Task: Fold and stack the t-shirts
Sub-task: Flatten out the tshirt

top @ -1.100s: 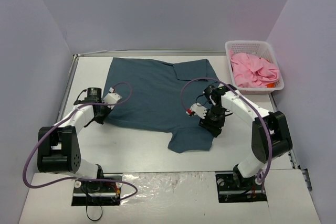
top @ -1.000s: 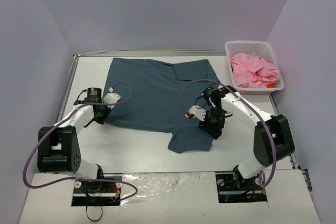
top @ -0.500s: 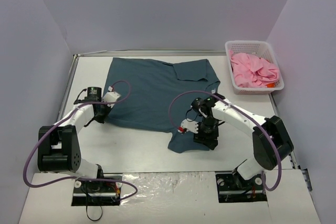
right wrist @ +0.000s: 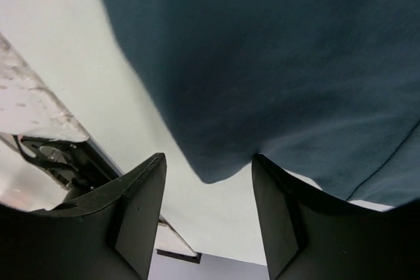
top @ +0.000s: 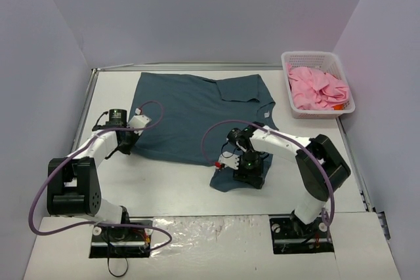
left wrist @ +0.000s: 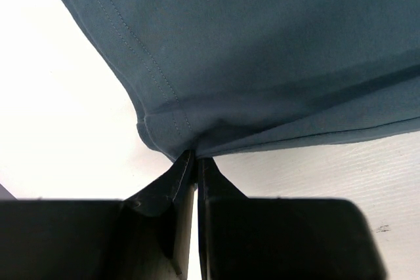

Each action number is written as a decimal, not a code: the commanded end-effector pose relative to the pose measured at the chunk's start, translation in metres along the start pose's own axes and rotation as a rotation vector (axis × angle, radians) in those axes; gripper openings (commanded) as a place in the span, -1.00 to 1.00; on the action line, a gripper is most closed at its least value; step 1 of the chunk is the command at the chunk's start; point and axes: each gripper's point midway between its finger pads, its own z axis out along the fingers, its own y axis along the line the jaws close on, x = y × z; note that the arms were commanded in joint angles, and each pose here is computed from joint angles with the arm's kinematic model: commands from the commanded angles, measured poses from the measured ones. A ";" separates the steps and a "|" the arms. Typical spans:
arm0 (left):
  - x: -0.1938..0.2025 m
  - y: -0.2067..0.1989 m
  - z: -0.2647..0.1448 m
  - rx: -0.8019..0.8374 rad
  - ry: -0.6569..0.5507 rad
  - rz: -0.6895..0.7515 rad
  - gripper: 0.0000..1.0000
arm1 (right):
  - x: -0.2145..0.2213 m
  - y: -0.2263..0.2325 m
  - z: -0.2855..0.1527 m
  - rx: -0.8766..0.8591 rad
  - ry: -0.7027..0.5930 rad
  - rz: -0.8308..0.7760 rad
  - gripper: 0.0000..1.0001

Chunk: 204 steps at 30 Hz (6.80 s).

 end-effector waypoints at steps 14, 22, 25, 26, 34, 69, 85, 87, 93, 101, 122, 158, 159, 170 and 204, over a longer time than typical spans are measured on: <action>-0.016 0.007 -0.014 -0.023 -0.073 -0.005 -0.95 | 0.007 -0.002 0.004 0.062 0.066 0.065 -1.00; -0.020 -0.016 -0.079 0.036 -0.187 0.142 -0.95 | -0.003 0.044 -0.070 -0.038 -0.139 -0.005 -1.00; -0.024 -0.027 -0.125 0.037 -0.274 0.206 -0.95 | -0.006 0.053 -0.107 -0.009 -0.264 -0.024 -1.00; -0.026 -0.031 -0.136 0.038 -0.301 0.218 -0.95 | -0.005 0.054 -0.114 -0.001 -0.289 -0.025 -1.00; -0.051 -0.029 -0.188 0.027 -0.401 0.191 -0.95 | -0.008 0.019 -0.163 0.209 -0.434 0.081 -1.00; -0.197 0.086 -0.443 -0.496 -1.033 -0.146 -0.95 | 0.047 -0.057 -0.580 1.355 -1.355 0.400 -1.00; -0.161 0.070 -0.417 -0.459 -0.975 -0.206 -0.95 | 0.089 -0.037 -0.545 1.352 -1.335 0.509 -1.00; -0.172 0.080 -0.390 -0.432 -0.924 -0.218 -0.95 | 0.086 -0.062 -0.538 1.330 -1.298 0.537 -1.00; -0.213 0.115 -0.298 -0.355 -0.770 -0.237 -0.95 | 0.056 -0.195 -0.474 1.157 -1.136 0.646 -1.00; -0.262 0.161 -0.206 -0.297 -0.615 -0.250 -0.95 | 0.037 -0.291 -0.449 1.125 -1.058 0.695 -1.00; -0.192 0.102 -0.350 -0.477 -0.822 -0.130 -0.95 | 0.062 -0.103 -0.488 1.179 -1.262 0.548 -1.00; -0.193 0.019 -0.070 0.045 -0.330 -0.062 -0.95 | 0.014 -0.206 -0.181 0.371 -0.686 0.546 -1.00; -0.207 0.014 -0.069 0.065 -0.351 -0.047 -0.95 | 0.015 -0.217 -0.182 0.394 -0.668 0.557 -1.00; -0.250 -0.004 0.024 0.200 -0.228 -0.138 -0.95 | 0.018 -0.326 -0.134 0.494 -0.470 0.767 -1.00; -0.203 0.049 0.116 0.157 0.033 -0.301 -0.95 | -0.029 -0.380 -0.054 0.428 -0.402 0.758 -1.00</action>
